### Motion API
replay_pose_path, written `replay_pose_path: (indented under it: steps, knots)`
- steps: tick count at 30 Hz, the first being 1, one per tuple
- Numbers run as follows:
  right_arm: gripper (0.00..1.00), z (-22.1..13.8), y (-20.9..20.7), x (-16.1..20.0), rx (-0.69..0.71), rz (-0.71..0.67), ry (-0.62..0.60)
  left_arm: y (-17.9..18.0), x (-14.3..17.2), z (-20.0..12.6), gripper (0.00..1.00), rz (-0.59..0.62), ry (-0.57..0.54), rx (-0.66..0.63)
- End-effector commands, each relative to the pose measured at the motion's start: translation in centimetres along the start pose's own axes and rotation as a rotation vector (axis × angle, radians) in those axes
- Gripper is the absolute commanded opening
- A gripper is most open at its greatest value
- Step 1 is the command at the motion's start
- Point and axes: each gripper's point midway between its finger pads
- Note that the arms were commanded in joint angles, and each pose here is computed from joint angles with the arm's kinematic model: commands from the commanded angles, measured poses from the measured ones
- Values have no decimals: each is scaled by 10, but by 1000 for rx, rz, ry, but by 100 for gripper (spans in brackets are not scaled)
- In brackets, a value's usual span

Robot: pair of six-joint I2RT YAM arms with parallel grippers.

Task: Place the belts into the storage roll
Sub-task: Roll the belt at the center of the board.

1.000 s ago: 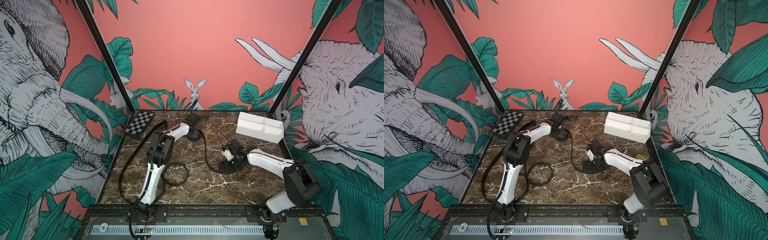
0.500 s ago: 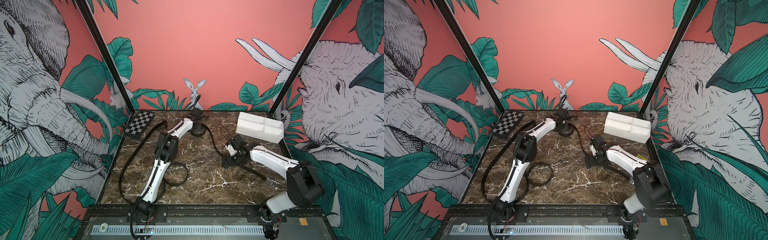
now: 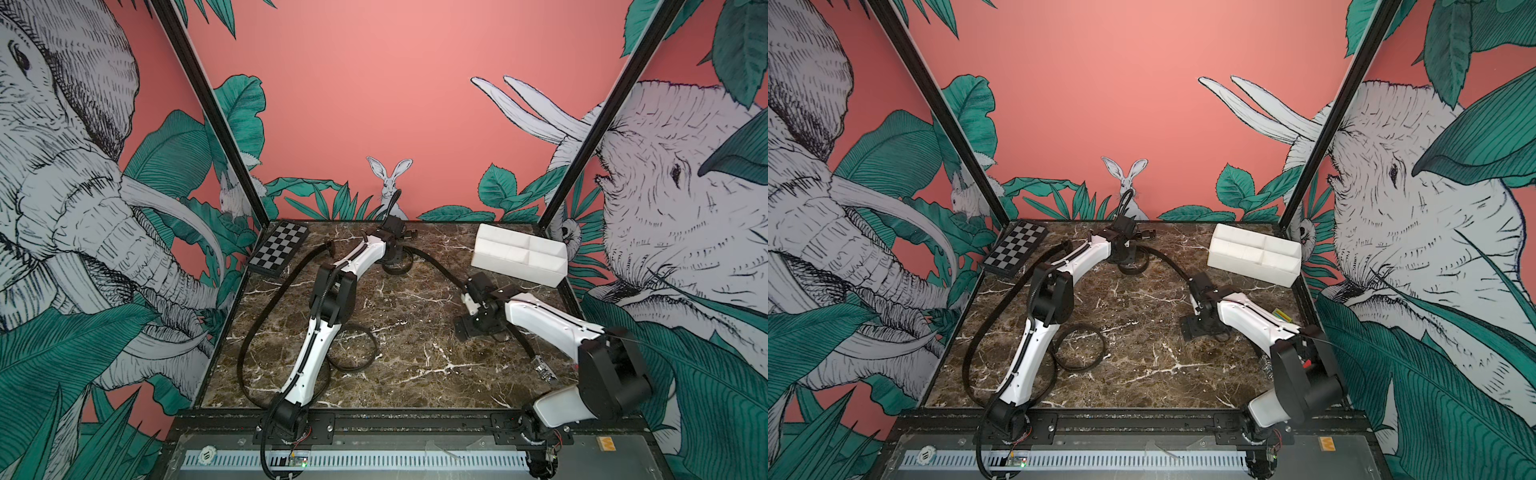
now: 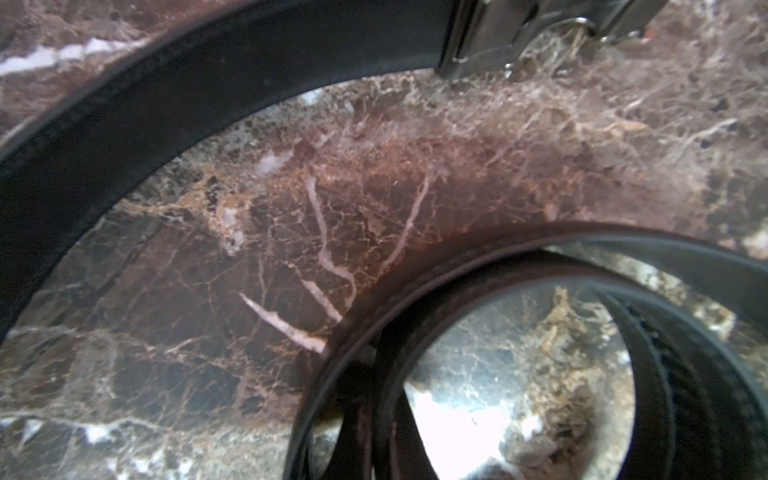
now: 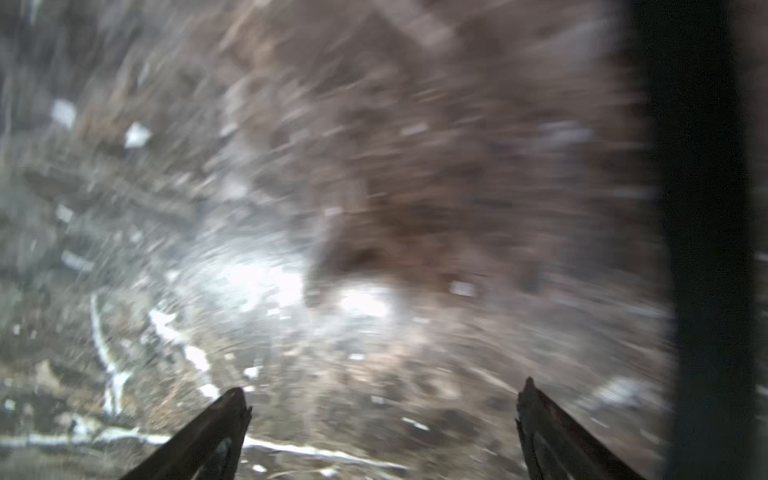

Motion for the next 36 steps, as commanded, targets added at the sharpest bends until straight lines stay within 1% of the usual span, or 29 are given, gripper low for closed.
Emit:
replay_pose_path:
  steps: [1,5,7,10,13,14,15,16,17,18,19,20,23,25,27,30,32,34,35,36]
  knots:
    - [99,-3,-54,0,160,136,2,10,70,34,0,8,233,-16]
    - [99,6,-91,-3,231,279,8,9,71,34,0,9,232,-14]
    - [99,17,-101,1,221,349,28,9,70,34,0,6,229,-11]
    - [96,28,-109,10,222,380,66,8,70,34,0,7,229,-6]
    - [90,40,-99,21,170,374,127,0,72,33,0,2,238,27]
    - [86,43,-95,24,147,372,142,-3,73,33,0,-1,240,36]
    - [81,47,-87,27,103,372,160,-7,75,32,0,-3,243,46]
    - [69,50,-76,32,55,373,182,-12,75,31,0,3,236,52]
    - [61,52,-66,35,27,362,195,-16,74,30,0,4,234,58]
    - [56,53,-55,38,10,346,204,-19,73,29,0,4,231,65]
    - [53,50,-48,41,34,315,208,-22,72,29,0,5,230,69]
    - [52,48,-32,42,10,266,211,-25,70,28,0,5,227,72]
    - [45,46,13,40,-110,243,215,-28,66,29,0,2,224,77]
    - [43,42,43,32,-170,219,199,-30,62,26,0,0,218,82]
    - [39,47,72,26,-207,187,224,-33,71,36,0,10,242,75]
    - [39,48,125,15,-303,139,234,-35,75,37,0,22,252,70]
    - [39,47,168,9,-369,95,240,-35,75,37,0,29,251,62]
    - [40,44,209,6,-451,62,260,-35,75,37,0,29,251,61]
    - [43,37,231,4,-497,22,263,-35,76,37,0,30,254,61]
    - [48,32,240,3,-511,-10,270,-35,76,37,0,30,255,60]
Point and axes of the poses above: each gripper's point midway between its finger pads, its own z axis out along the fingers, its own y axis along the line the jaws close on, x = y × z, and after that the axes turned 8 degrees about z, right-handed
